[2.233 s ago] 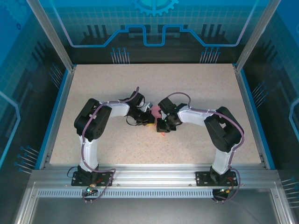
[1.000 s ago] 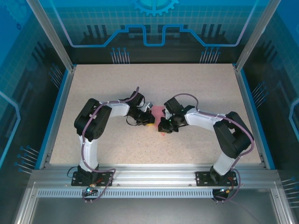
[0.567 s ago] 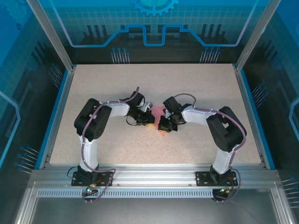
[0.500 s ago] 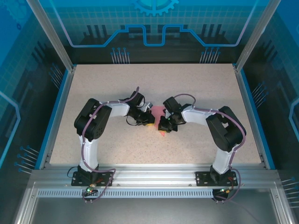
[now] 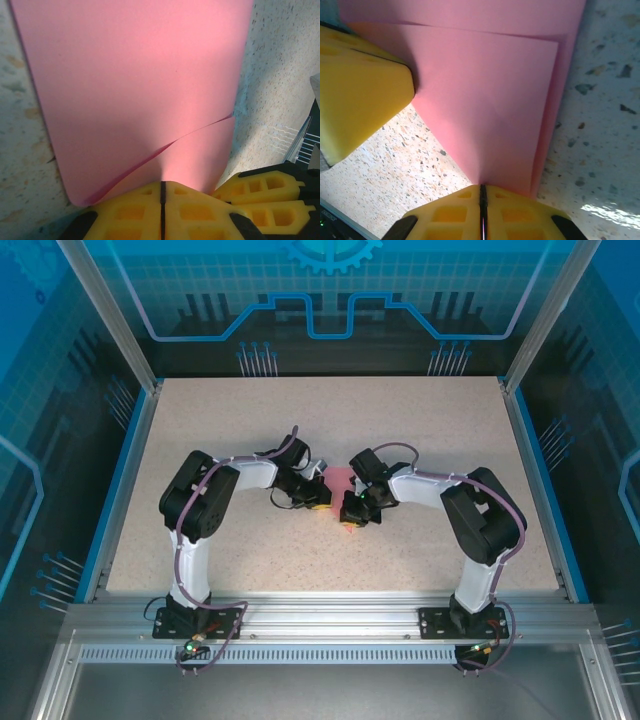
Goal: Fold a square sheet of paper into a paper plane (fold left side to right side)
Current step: Third fold the triangle at the center of the table.
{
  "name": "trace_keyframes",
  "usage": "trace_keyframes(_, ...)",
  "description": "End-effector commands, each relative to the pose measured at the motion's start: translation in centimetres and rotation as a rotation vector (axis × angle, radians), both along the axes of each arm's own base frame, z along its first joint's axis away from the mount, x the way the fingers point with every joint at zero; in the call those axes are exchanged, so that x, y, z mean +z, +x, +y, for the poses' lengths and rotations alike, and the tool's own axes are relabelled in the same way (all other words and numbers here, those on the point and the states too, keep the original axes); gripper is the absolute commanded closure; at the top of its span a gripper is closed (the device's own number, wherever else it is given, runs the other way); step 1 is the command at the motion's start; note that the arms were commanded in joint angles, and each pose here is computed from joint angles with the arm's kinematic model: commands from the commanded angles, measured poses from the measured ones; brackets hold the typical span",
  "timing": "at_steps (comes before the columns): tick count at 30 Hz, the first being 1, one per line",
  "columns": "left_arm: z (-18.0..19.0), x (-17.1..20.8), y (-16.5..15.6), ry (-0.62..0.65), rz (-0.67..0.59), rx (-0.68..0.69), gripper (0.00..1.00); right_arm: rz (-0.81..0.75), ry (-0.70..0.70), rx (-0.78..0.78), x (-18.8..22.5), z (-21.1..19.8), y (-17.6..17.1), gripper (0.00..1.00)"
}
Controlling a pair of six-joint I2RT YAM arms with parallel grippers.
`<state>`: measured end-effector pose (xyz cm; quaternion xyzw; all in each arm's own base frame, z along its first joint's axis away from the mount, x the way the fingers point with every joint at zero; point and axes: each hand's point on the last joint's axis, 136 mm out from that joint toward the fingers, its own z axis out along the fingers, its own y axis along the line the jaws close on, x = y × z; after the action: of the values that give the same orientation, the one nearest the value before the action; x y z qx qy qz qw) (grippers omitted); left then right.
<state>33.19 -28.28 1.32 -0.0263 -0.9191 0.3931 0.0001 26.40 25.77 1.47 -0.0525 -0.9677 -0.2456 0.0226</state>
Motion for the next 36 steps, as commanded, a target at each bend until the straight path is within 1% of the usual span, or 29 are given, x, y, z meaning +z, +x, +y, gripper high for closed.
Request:
trace_keyframes(1,1.9,-3.7,-1.4,0.13,0.093,0.031,0.91,0.076,-0.08,0.018,-1.7,-1.5,-1.9,0.9)
trace_keyframes(8,1.9,-3.9,-1.5,0.136,0.096,0.033,0.91,0.083,-0.149,0.041,-2.2,-2.4,-2.5,0.9)
trace_keyframes(14,2.1,-4.1,-1.4,0.15,0.1,0.036,0.91,0.098,-0.159,0.055,-2.3,-2.8,-3.3,0.9)
trace_keyframes(32,2.1,-4.3,-1.3,0.158,0.104,0.037,0.91,0.154,-0.187,0.104,-2.0,-5.0,-7.5,0.9)
trace_keyframes(36,2.1,-4.2,-1.3,0.153,0.104,0.038,0.91,0.14,-0.175,0.115,-1.7,-4.9,-7.5,0.9)
